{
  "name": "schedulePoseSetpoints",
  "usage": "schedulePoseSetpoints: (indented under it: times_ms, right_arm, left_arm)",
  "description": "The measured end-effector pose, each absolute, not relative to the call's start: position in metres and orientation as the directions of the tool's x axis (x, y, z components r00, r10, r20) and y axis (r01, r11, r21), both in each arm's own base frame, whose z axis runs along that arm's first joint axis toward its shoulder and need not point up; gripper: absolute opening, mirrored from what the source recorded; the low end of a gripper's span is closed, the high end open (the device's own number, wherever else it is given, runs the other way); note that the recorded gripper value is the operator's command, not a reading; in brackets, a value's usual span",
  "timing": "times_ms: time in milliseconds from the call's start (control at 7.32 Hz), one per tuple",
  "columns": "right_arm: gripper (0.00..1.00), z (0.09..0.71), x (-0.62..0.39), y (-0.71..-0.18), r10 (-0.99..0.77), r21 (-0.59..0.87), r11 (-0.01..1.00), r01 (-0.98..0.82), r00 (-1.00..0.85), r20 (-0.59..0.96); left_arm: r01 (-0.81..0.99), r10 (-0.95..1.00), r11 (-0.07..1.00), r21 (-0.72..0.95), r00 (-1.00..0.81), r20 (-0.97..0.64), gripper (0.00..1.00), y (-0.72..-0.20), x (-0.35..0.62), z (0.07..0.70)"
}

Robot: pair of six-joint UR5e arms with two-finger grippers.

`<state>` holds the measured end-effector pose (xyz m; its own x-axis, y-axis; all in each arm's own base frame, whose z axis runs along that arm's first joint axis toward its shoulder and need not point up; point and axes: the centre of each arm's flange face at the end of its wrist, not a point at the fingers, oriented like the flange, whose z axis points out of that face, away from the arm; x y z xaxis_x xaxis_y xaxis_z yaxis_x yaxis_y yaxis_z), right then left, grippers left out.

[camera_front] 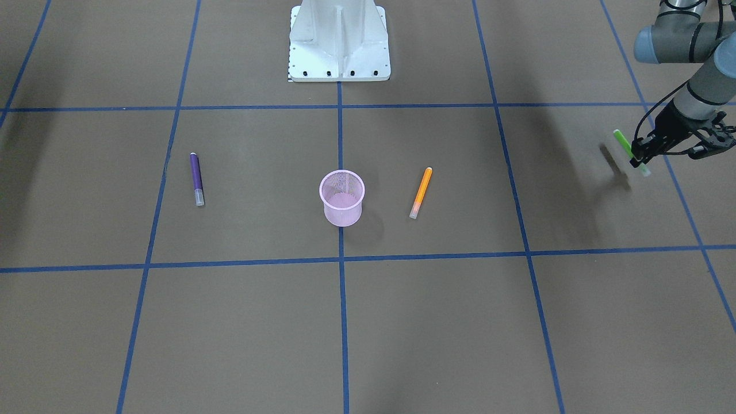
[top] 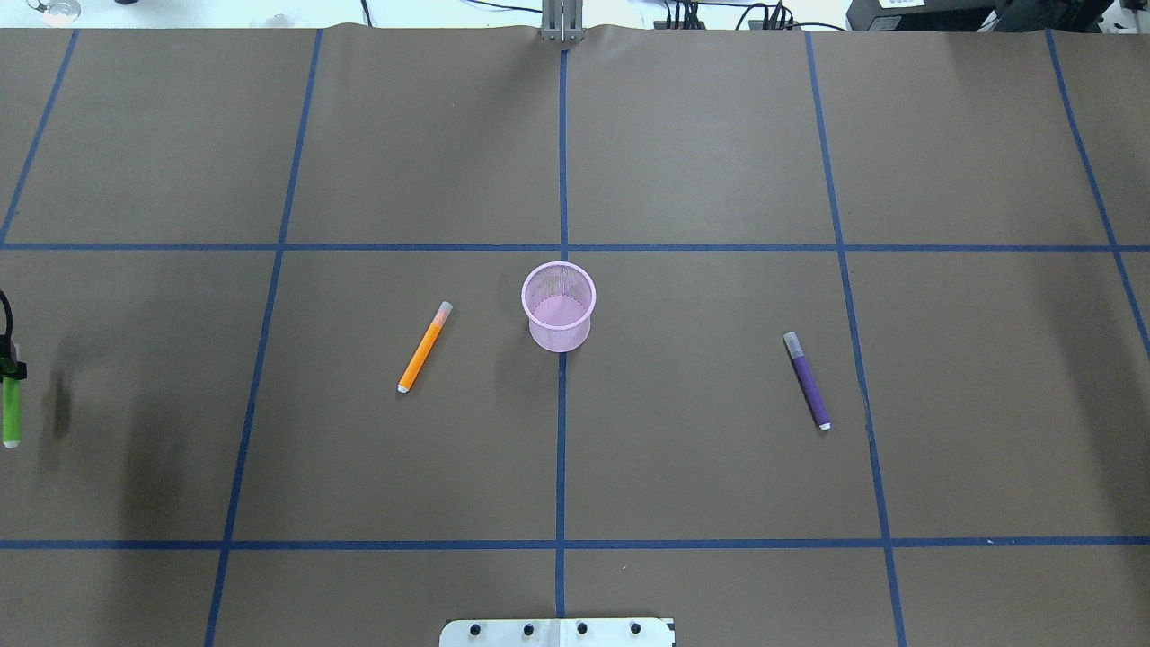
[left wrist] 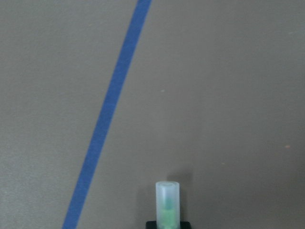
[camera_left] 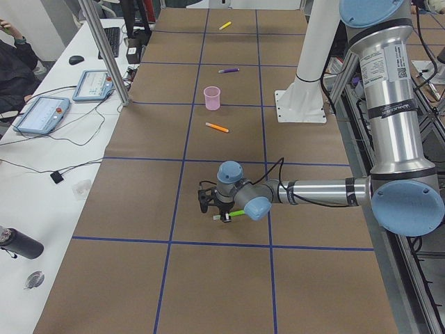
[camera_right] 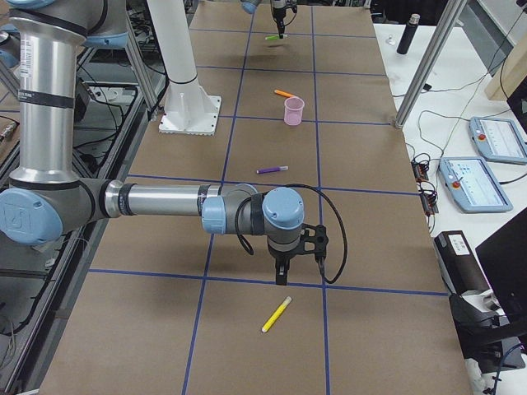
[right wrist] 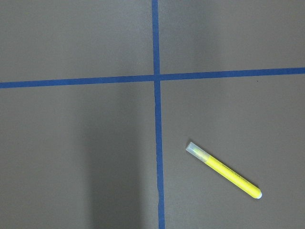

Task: Collect pens into pen holder

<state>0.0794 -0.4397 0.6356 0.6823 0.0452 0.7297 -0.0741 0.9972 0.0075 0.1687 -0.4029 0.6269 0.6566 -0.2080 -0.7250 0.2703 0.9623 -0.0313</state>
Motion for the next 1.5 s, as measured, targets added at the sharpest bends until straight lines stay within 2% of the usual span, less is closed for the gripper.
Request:
schedulePoseSetpoints:
  times_ms: [273, 683, 1094, 1504]
  right_arm:
    - [1.0, 0.644, 0.079, -0.438, 0.056, -0.008, 0.997, -0.074, 0.681, 0.731]
    - [1.0, 0.664, 0.077, -0.44, 0.034, -0.001, 0.999, -0.048, 0.684, 0.729]
    - [1.0, 0.722, 0.048, -0.453, -0.268, 0.225, 0.962, 0.154, 0.691, 0.671]
    - [0.99, 0.765, 0.032, -0.471, -0.515, 0.359, 0.857, 0.37, 0.636, 0.574]
  left_arm:
    - [0.338, -0.089, 0.927, 0.165, 0.623, -0.777, 0.0, -0.445, 0.182, 0.535]
    - [0.472, 0.035, 0.81, 0.347, 0.552, -0.833, 0.0, -0.514, 0.211, 0.36]
    - [0.554, 0.158, 0.701, 0.45, 0.494, -0.855, 0.0, -0.534, 0.247, 0.238]
    - [0.594, 0.219, 0.623, 0.508, 0.491, -0.843, 0.0, -0.515, 0.331, 0.181]
